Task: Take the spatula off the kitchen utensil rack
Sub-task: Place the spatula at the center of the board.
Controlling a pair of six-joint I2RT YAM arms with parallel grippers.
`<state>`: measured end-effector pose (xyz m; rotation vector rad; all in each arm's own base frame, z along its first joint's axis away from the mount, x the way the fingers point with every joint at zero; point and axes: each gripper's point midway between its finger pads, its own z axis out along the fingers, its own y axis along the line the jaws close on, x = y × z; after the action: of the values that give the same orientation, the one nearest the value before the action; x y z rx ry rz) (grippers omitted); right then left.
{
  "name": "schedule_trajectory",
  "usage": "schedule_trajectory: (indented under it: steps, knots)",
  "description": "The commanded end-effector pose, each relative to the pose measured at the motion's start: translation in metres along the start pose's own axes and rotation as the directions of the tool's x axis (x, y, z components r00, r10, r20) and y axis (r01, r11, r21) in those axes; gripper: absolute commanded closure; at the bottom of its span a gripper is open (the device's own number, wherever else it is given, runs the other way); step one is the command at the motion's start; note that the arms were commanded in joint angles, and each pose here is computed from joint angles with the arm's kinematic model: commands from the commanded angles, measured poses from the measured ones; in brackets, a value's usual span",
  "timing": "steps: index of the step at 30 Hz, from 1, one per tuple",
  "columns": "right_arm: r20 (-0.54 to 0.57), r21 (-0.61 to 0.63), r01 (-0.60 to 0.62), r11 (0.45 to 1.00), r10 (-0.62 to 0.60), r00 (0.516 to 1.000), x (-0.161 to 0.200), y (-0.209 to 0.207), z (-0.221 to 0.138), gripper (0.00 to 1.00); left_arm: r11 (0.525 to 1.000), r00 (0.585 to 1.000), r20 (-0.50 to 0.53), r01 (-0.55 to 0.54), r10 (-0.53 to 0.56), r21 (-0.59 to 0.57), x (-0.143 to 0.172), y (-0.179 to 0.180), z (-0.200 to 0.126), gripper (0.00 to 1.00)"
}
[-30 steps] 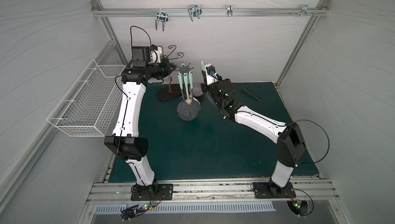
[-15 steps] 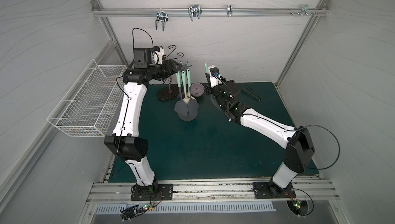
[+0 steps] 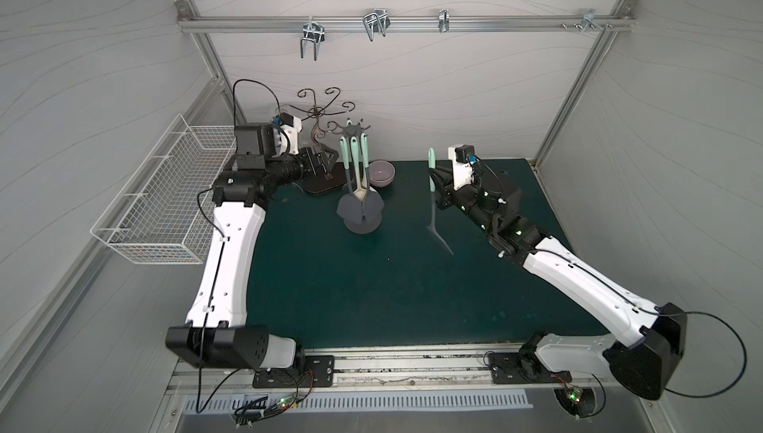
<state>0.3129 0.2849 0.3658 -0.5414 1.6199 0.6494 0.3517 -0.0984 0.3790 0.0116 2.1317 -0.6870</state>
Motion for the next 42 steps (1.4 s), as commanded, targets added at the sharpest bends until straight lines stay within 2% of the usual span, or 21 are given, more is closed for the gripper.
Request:
schedule_trajectory:
  steps: [1, 3, 6, 9, 13, 18, 21, 27, 28, 30, 33, 35, 37, 38, 39, 40, 42]
  knots:
    - [-0.093, -0.235, -0.056, 0.970, 0.035, 0.995, 0.029, 0.041, -0.011, 1.00, 0.989, 0.989, 0.025, -0.147, 0.146, 0.020, 0.027, -0.031, 0.003, 0.17]
    - [-0.132, -0.276, -0.096, 0.956, 0.061, 0.989, 0.041, 0.048, -0.014, 1.00, 0.984, 0.988, 0.023, -0.157, 0.155, 0.080, 0.052, -0.056, 0.005, 0.20]
    - [-0.146, -0.290, -0.129, 0.948, 0.090, 0.985, 0.051, 0.054, -0.016, 1.00, 0.976, 0.992, 0.066, -0.121, 0.111, 0.182, 0.068, -0.091, 0.006, 0.26]
    - [-0.146, -0.284, -0.109, 0.953, 0.069, 0.987, 0.058, 0.061, -0.015, 1.00, 0.962, 0.994, 0.077, -0.100, 0.083, 0.253, 0.074, -0.119, 0.013, 0.35]
    - [-0.137, -0.302, -0.083, 0.950, 0.043, 0.990, 0.057, 0.072, -0.014, 1.00, 0.947, 0.999, 0.038, -0.036, 0.025, 0.320, 0.077, -0.140, 0.038, 0.41]
    - [-0.123, -0.316, -0.062, 0.947, 0.024, 0.992, 0.054, 0.080, -0.014, 1.00, 0.939, 1.000, 0.001, 0.002, -0.003, 0.344, 0.083, -0.147, 0.063, 0.44]
    - [-0.115, -0.317, -0.057, 0.947, 0.021, 0.993, 0.052, 0.081, -0.014, 1.00, 0.939, 1.000, -0.024, 0.014, -0.007, 0.345, 0.087, -0.148, 0.071, 0.54]
    - [-0.091, -0.223, -0.049, 0.974, 0.029, 0.995, 0.047, 0.065, -0.009, 1.00, 0.945, 0.998, -0.060, 0.049, -0.031, 0.323, 0.098, -0.140, 0.075, 0.49]
    - [-0.089, -0.215, -0.049, 0.975, 0.030, 0.996, 0.046, 0.064, -0.008, 1.00, 0.944, 0.997, -0.066, 0.053, -0.033, 0.326, 0.100, -0.140, 0.075, 0.53]
    - [-0.087, -0.220, -0.047, 0.974, 0.028, 0.996, 0.043, 0.066, -0.006, 1.00, 0.940, 0.996, -0.079, 0.054, -0.029, 0.336, 0.102, -0.142, 0.075, 0.72]
    - [-0.091, -0.260, -0.037, 0.965, 0.014, 0.996, 0.041, 0.072, -0.008, 1.00, 0.937, 0.997, -0.073, 0.016, 0.010, 0.350, 0.099, -0.146, 0.072, 0.93]
    - [-0.095, -0.304, -0.017, 0.953, -0.013, 0.995, 0.040, 0.080, -0.012, 1.00, 0.934, 0.996, -0.060, -0.037, 0.062, 0.356, 0.095, -0.150, 0.067, 1.00]
    - [-0.102, -0.344, 0.001, 0.939, -0.038, 0.994, 0.038, 0.086, -0.018, 1.00, 0.925, 0.991, -0.046, -0.098, 0.123, 0.368, 0.089, -0.155, 0.061, 1.00]
    - [-0.112, -0.371, 0.006, 0.929, -0.051, 0.992, 0.038, 0.089, -0.022, 0.90, 0.919, 0.987, -0.041, -0.129, 0.156, 0.373, 0.087, -0.157, 0.058, 1.00]
    - [-0.121, -0.395, 0.002, 0.919, -0.054, 0.991, 0.035, 0.092, -0.028, 0.67, 0.910, 0.982, -0.038, -0.156, 0.184, 0.383, 0.085, -0.157, 0.054, 1.00]
    - [-0.131, -0.413, -0.009, 0.911, -0.050, 0.990, 0.033, 0.092, -0.032, 0.59, 0.902, 0.979, -0.032, -0.174, 0.203, 0.395, 0.081, -0.158, 0.051, 1.00]
    - [-0.162, -0.465, -0.072, 0.882, -0.005, 0.987, 0.022, 0.086, -0.046, 0.53, 0.874, 0.975, -0.024, -0.188, 0.223, 0.448, 0.074, -0.156, 0.042, 1.00]
